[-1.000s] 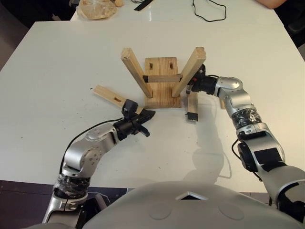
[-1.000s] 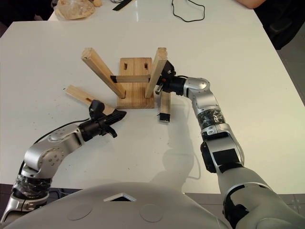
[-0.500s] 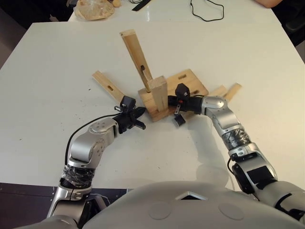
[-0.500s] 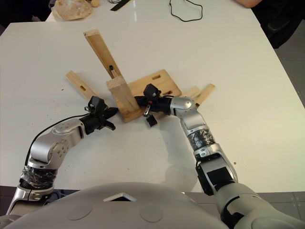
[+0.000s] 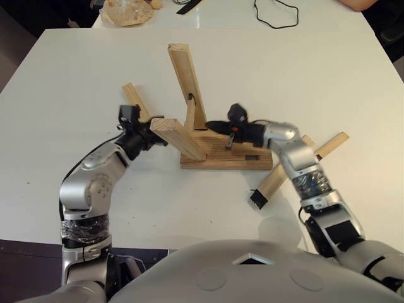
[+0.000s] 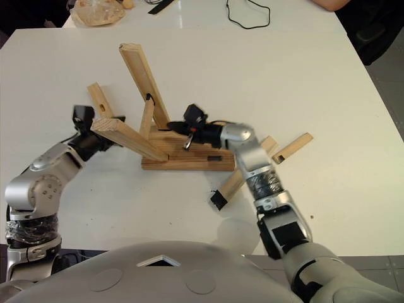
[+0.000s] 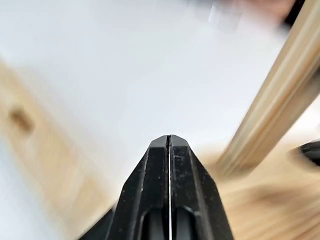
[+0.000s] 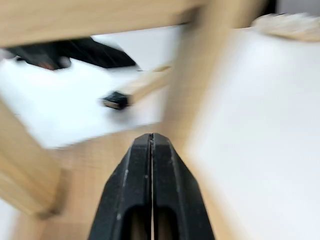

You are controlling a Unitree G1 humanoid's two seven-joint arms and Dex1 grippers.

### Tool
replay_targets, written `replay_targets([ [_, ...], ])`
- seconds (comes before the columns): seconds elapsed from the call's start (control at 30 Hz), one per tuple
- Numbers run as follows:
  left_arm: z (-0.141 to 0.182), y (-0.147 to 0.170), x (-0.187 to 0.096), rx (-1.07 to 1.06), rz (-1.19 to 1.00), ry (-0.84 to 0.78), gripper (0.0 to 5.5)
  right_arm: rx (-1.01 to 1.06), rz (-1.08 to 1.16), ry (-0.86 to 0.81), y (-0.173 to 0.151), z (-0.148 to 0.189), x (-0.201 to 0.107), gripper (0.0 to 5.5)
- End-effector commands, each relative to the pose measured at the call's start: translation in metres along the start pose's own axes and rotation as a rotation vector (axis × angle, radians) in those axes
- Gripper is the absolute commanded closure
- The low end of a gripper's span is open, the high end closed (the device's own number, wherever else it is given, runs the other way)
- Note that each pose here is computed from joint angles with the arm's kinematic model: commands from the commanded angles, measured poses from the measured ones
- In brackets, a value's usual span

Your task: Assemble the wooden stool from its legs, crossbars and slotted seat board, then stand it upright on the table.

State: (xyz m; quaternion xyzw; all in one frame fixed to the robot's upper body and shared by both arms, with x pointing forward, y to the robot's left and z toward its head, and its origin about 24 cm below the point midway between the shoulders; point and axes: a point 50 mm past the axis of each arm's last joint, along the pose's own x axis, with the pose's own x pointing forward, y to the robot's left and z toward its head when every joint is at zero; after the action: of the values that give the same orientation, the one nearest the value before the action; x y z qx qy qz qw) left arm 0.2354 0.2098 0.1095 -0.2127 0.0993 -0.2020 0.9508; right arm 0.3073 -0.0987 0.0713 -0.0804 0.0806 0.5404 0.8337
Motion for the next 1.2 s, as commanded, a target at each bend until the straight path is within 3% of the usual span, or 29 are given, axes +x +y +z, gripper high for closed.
replay_targets([
  [0.03, -0.002, -0.003, -0.029, -0.146, -0.115, -0.020, 5.50, -0.082, -0.117, 0.062, -0.037, 0.004, -0.014, 5.47],
  [0.2, -0.049, -0.003, -0.071, -0.197, -0.166, 0.221, 5.50, -0.172, -0.369, 0.212, -0.069, -0.013, -0.028, 5.47],
  [0.4, -0.077, 0.005, -0.101, -0.219, -0.136, 0.352, 5.50, -0.171, -0.392, 0.209, -0.070, -0.025, -0.033, 5.47],
  [0.53, -0.108, -0.035, -0.083, -0.184, -0.281, 0.493, 5.50, -0.187, -0.292, 0.332, -0.065, -0.042, -0.043, 5.47],
  [0.73, -0.140, -0.020, -0.051, -0.091, -0.102, 0.543, 5.50, -0.225, -0.093, 0.391, -0.052, -0.045, -0.041, 5.47],
  [1.0, -0.116, -0.001, -0.011, -0.058, -0.026, 0.399, 5.50, -0.249, 0.044, 0.398, -0.034, -0.044, -0.046, 5.47],
  [1.2, -0.087, 0.007, 0.040, -0.082, 0.045, 0.224, 5.50, -0.225, 0.101, 0.358, -0.009, -0.042, -0.045, 5.47],
])
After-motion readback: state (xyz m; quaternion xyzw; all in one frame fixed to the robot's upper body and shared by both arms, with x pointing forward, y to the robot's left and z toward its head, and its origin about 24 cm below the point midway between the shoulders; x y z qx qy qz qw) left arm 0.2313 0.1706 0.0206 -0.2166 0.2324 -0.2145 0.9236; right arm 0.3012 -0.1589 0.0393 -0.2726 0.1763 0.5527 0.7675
